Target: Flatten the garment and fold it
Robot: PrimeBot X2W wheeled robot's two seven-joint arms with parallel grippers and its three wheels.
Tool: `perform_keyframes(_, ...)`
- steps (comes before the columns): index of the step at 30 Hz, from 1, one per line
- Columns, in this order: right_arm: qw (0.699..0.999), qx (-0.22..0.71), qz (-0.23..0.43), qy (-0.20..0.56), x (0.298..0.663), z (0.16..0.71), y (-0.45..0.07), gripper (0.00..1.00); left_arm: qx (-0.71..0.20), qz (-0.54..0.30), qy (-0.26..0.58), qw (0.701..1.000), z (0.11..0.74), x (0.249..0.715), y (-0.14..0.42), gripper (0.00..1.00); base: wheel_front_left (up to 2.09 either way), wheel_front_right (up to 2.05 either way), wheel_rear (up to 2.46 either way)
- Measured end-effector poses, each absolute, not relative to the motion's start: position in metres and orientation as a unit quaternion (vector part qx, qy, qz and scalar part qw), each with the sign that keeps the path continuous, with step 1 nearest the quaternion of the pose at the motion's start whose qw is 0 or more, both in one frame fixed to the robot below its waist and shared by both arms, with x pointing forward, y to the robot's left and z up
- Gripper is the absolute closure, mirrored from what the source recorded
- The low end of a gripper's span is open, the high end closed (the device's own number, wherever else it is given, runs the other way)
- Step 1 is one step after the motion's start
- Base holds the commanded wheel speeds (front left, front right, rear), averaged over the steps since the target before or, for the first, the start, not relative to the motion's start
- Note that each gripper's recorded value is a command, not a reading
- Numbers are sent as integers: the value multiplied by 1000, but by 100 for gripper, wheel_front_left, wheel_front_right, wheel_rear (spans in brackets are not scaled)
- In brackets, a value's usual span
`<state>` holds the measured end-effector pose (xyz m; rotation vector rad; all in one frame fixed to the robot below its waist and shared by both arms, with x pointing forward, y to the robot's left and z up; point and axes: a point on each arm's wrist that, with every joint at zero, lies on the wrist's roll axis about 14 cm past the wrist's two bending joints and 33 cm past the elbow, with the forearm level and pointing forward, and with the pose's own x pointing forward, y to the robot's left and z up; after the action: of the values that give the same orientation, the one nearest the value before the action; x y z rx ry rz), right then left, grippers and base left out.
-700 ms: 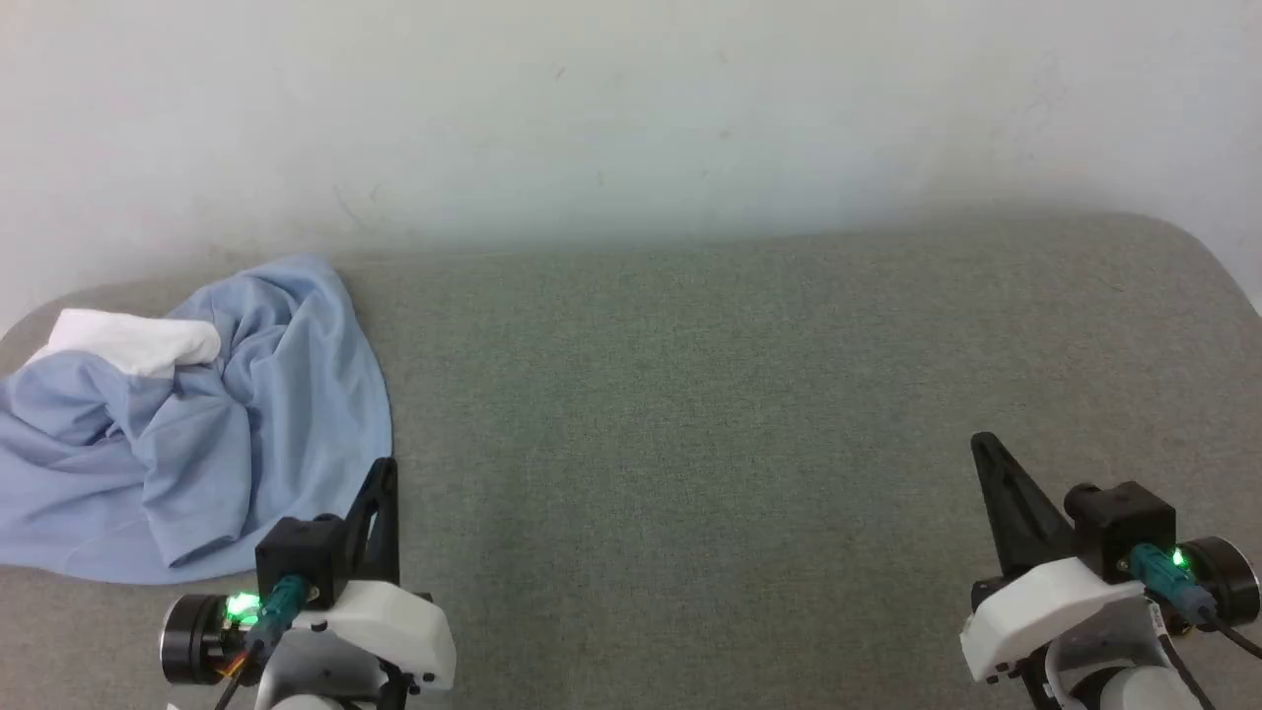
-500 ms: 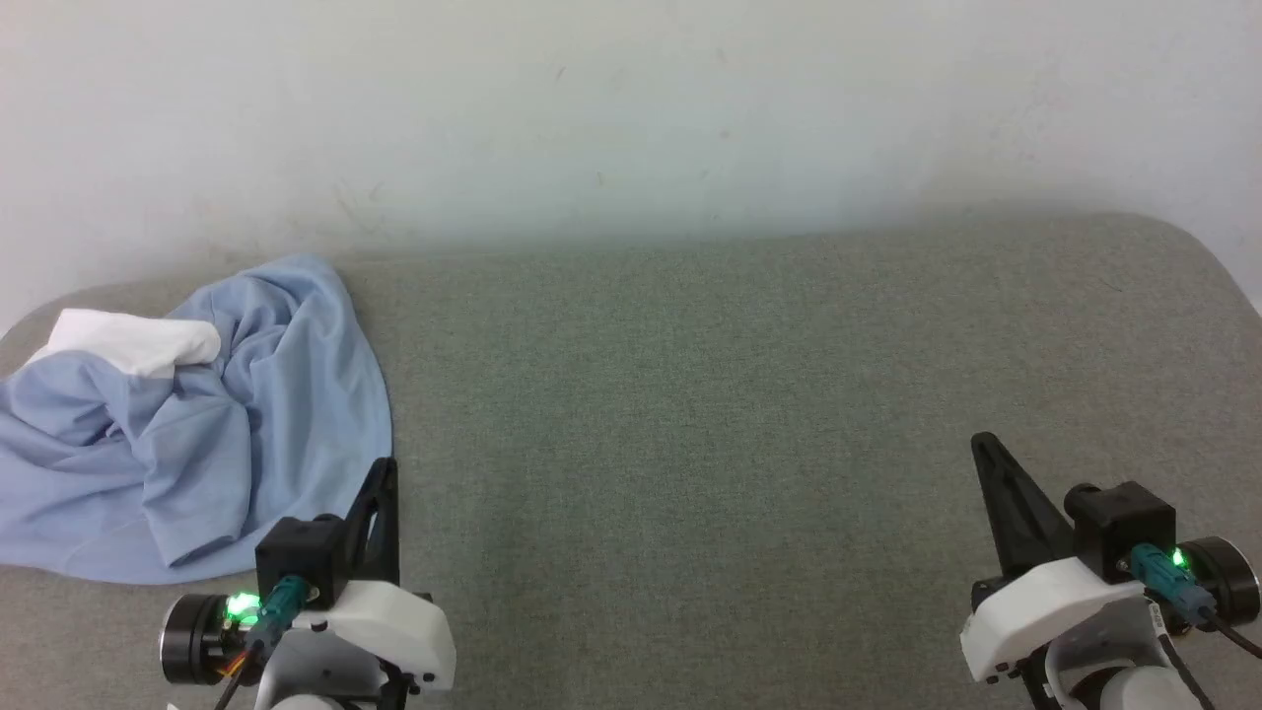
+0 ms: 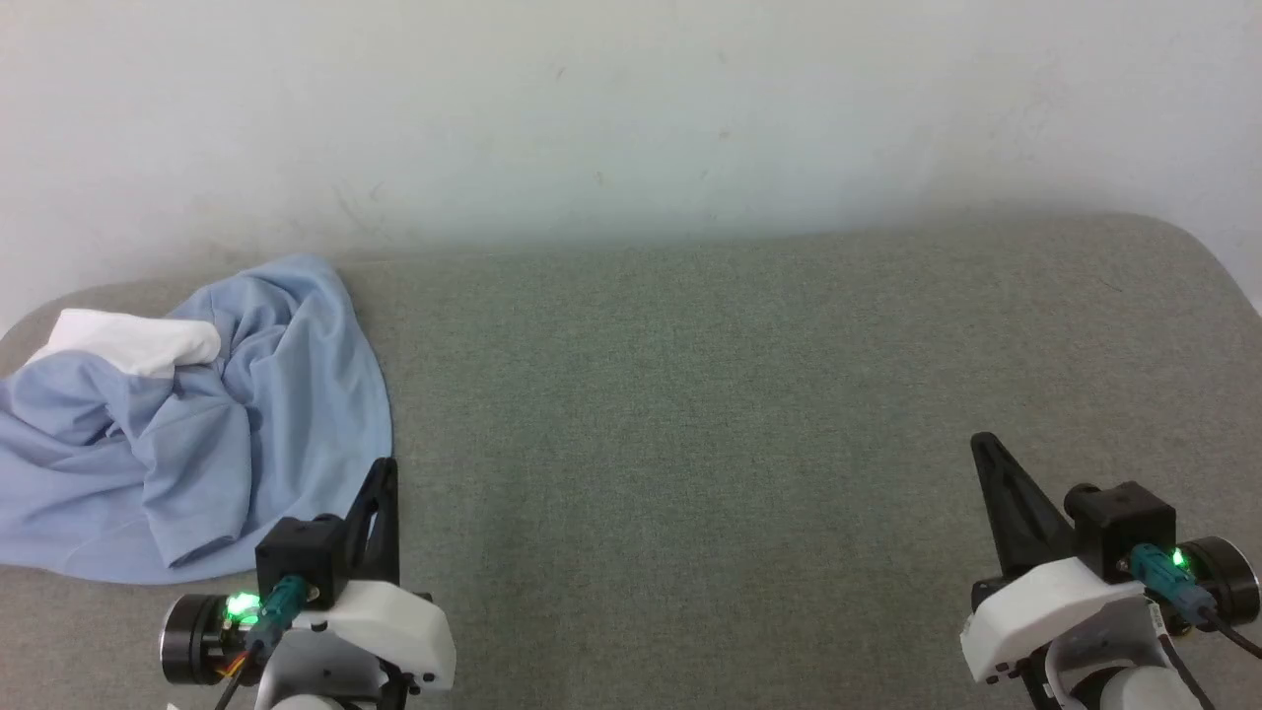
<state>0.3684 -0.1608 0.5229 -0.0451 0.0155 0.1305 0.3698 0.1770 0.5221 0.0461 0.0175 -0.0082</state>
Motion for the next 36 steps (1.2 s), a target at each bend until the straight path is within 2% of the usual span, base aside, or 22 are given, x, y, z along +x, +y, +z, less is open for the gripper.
perform_keyframes(1,998,-22,65,8,368,523,-161,0,23,-4,9,1000,522,370,177,0,0,0,0)
perform_keyframes(23,998,-12,61,-1,370,523,-164,0,3,-4,-7,1000,527,368,177,0,0,0,0)
perform_keyframes(36,997,-7,80,-12,376,528,-151,0,-8,24,-27,999,534,360,194,0,0,0,0)
